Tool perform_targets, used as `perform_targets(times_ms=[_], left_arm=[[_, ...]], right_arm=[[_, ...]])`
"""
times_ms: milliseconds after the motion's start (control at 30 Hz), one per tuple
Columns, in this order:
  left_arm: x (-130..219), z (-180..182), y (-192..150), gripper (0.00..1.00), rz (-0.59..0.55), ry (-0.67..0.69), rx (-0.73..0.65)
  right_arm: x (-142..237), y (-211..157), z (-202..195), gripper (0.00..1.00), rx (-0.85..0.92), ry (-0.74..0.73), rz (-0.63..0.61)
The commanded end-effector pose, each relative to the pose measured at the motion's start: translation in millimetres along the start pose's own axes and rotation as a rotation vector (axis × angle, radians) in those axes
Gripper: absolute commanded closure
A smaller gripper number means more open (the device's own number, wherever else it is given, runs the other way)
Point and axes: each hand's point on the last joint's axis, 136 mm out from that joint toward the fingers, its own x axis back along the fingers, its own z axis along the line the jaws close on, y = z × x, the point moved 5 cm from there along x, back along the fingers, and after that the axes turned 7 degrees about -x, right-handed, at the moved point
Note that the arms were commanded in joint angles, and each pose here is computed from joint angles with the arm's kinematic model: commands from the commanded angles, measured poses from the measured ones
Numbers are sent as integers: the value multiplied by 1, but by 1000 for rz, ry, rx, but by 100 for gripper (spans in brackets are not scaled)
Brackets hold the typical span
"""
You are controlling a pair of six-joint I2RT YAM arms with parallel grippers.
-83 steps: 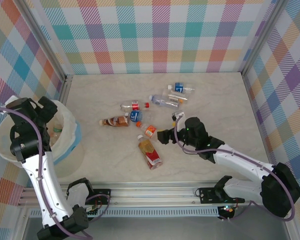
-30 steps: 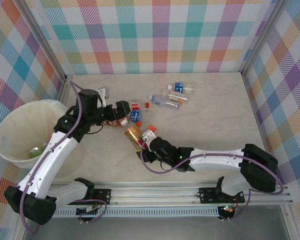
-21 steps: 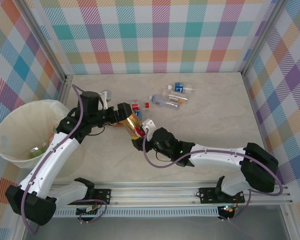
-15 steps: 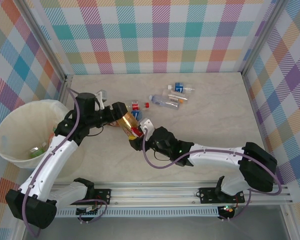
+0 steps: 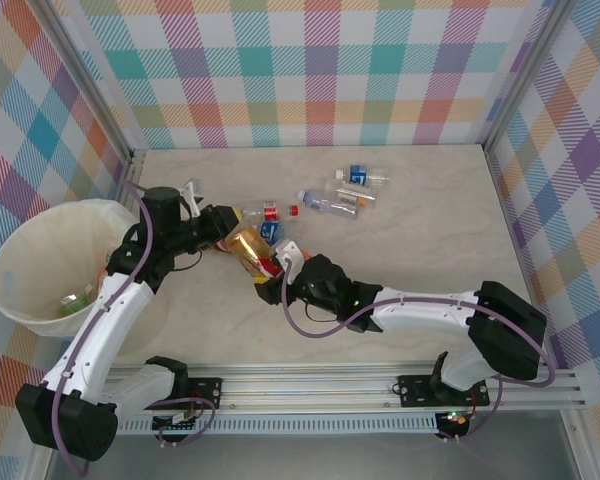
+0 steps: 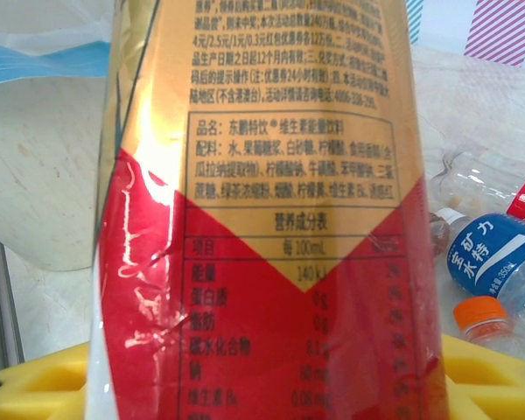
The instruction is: Put the plastic bottles in the bin
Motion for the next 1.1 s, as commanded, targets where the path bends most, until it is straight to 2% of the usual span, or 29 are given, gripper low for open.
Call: perform_targets(times_ms=[0,233,333,567,800,933,1067], left_arm=[[2,1,0,100,12,18,14],[13,-8,4,100,-31,-13,-15],[18,-9,6,100,-47,-3,-24],[34,-17,16,100,-105,15,-46],[45,-26,22,100,-138,1,-88],[56,-38,26,100,-165,-37,-145],[78,-55,34,100,-188,-50,-205]], right_arm=[[1,29,19,42,1,98,-94],[7,28,20,9,36,121,-40],[13,31,15,1,62,110,-33],[38,40,-1,0,86,88,-65],[51,40,-58,0,-76,-220,-121],[55,32,-81,0,-199,-301,-120],[56,27,-91,0,-239,-340,-120]])
